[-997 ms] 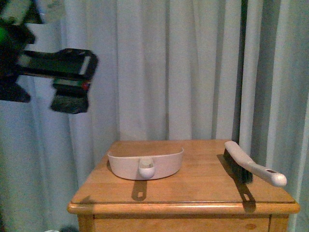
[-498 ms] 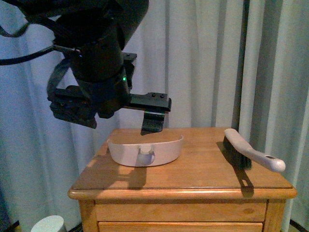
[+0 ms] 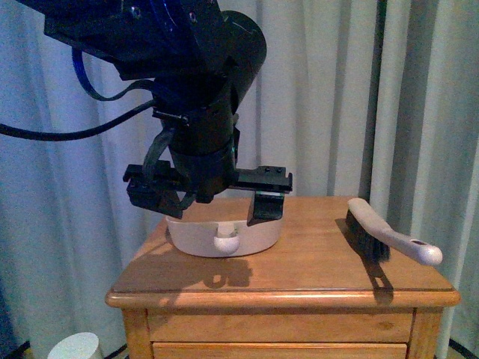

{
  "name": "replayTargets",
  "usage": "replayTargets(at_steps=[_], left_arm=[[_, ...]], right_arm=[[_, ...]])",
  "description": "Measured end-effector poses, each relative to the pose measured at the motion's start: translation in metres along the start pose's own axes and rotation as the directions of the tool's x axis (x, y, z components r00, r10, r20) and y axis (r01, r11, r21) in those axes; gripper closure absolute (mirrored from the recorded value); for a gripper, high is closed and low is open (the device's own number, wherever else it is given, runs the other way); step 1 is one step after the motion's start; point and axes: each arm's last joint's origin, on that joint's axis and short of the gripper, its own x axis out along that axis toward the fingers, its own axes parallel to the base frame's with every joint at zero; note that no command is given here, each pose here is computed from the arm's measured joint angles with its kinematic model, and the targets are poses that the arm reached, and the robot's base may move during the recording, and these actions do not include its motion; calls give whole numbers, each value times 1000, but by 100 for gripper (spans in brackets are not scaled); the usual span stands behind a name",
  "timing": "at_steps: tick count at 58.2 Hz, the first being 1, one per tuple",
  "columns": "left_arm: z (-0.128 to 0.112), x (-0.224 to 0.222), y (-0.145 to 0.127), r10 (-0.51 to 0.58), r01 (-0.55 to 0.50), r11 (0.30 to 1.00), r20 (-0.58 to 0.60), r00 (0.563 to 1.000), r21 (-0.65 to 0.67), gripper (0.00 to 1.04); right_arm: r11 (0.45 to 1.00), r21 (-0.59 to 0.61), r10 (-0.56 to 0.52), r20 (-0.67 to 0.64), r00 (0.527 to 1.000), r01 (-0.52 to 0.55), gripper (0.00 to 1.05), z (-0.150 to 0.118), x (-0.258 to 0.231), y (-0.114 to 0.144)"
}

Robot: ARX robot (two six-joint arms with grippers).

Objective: Clean up trash

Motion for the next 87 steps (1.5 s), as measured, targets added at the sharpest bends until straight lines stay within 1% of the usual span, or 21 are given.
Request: replayTargets(at_steps=[7, 40, 58, 78, 80, 84, 87], left_arm=[[0, 6, -5, -3, 3, 1000, -5, 1000, 1, 8], [-11, 36, -11, 13, -13, 1000, -23, 1000, 13, 8], [-10, 39, -12, 9, -9, 1000, -3, 1000, 25, 8], [-12, 41, -12, 9, -9, 999, -6, 1000, 40, 8], [-12, 42, -12, 9, -9, 999, -4, 1000, 43, 9], [-12, 42, -12, 8, -8, 999, -4, 1000, 45, 21], [-12, 42, -12, 8, -8, 999, -4, 1000, 46, 28]], right_arm=[[1000, 0, 0, 0, 1000, 0, 7, 0, 0, 0], [1000, 0, 0, 0, 1000, 0, 7, 0, 0, 0], [1000, 0, 0, 0, 1000, 0, 7, 0, 0, 0], [1000, 0, 0, 0, 1000, 0, 7, 0, 0, 0], [1000, 0, 0, 0, 1000, 0, 7, 0, 0, 0], [1000, 0, 0, 0, 1000, 0, 7, 0, 0, 0], [1000, 0, 0, 0, 1000, 0, 7, 0, 0, 0]])
